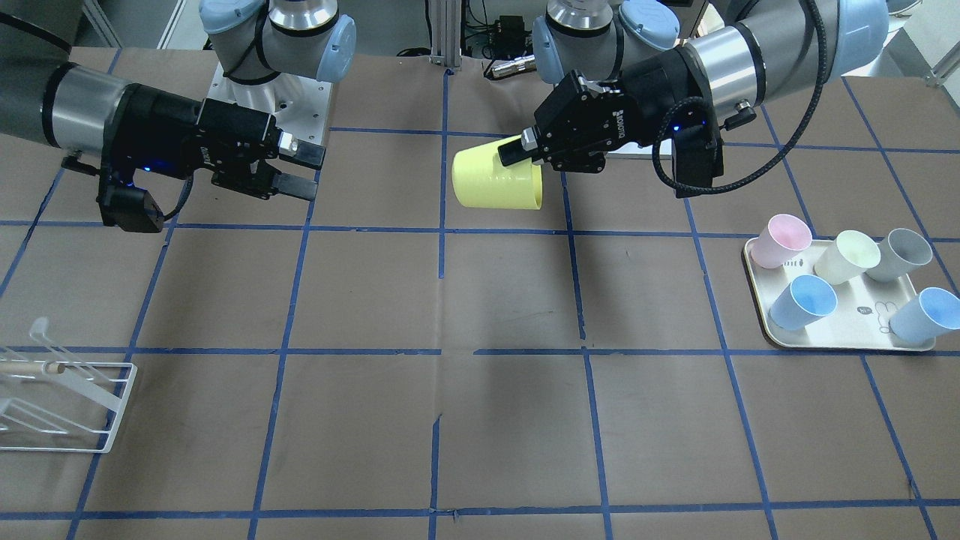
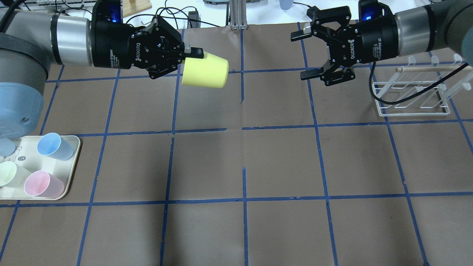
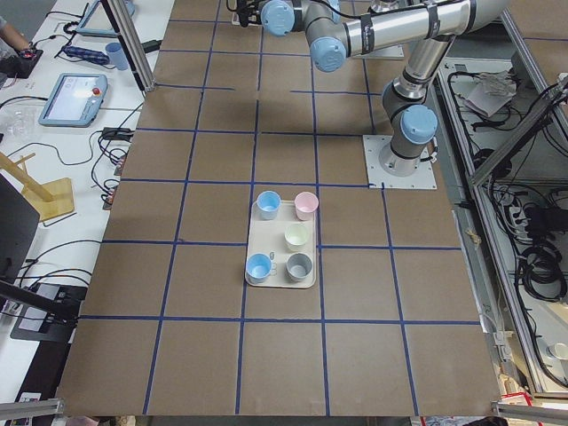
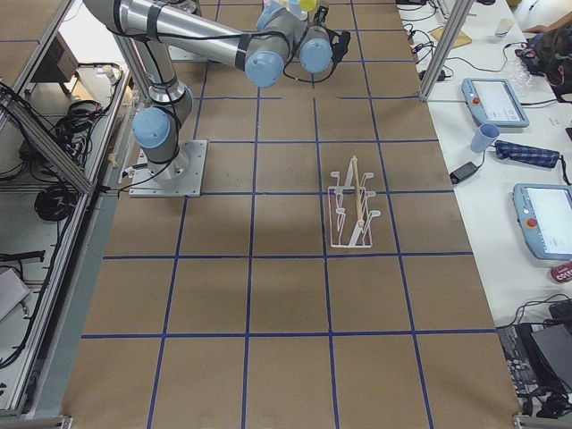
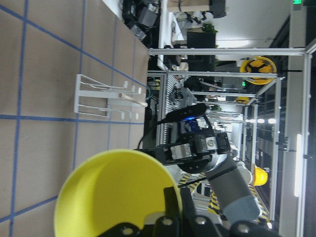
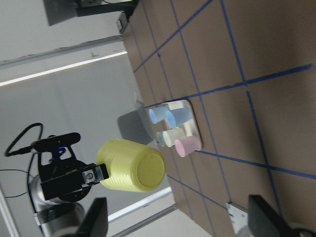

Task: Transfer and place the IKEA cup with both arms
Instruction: 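Carry the yellow cup to the white tray with the left gripper while the right withdraws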

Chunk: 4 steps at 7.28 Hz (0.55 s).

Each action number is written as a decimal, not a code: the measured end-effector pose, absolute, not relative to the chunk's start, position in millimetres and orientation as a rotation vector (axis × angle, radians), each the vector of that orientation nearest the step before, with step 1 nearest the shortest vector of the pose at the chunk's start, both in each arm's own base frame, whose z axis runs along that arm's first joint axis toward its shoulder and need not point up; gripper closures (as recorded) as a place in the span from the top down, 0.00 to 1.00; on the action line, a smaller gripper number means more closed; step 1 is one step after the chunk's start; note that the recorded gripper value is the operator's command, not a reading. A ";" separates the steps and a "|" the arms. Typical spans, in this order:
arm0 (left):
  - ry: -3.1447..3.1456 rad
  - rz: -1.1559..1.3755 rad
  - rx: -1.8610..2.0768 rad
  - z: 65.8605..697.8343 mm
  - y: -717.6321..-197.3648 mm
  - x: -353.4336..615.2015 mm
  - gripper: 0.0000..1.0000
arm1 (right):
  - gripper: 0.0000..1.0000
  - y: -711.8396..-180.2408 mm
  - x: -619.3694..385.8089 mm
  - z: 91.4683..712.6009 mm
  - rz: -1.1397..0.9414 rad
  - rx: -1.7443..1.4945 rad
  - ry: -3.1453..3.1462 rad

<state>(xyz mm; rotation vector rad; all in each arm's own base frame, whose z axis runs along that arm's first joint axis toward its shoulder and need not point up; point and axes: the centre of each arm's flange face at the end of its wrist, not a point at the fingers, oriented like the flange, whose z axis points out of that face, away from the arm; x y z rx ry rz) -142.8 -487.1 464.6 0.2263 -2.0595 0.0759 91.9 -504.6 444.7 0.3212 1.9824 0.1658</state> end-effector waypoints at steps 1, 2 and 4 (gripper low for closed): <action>-2.240 0.075 0.244 447.9 -488.4 -130.9 0.00 | 1.00 -500.9 82.6 460.0 0.189 0.333 2.138; -2.424 0.085 0.255 431.4 -492.2 -116.3 0.00 | 1.00 -498.1 73.1 474.0 0.193 0.365 2.302; -2.705 0.113 0.204 405.6 -505.2 -89.8 0.00 | 1.00 -484.2 59.1 494.2 0.162 0.409 2.607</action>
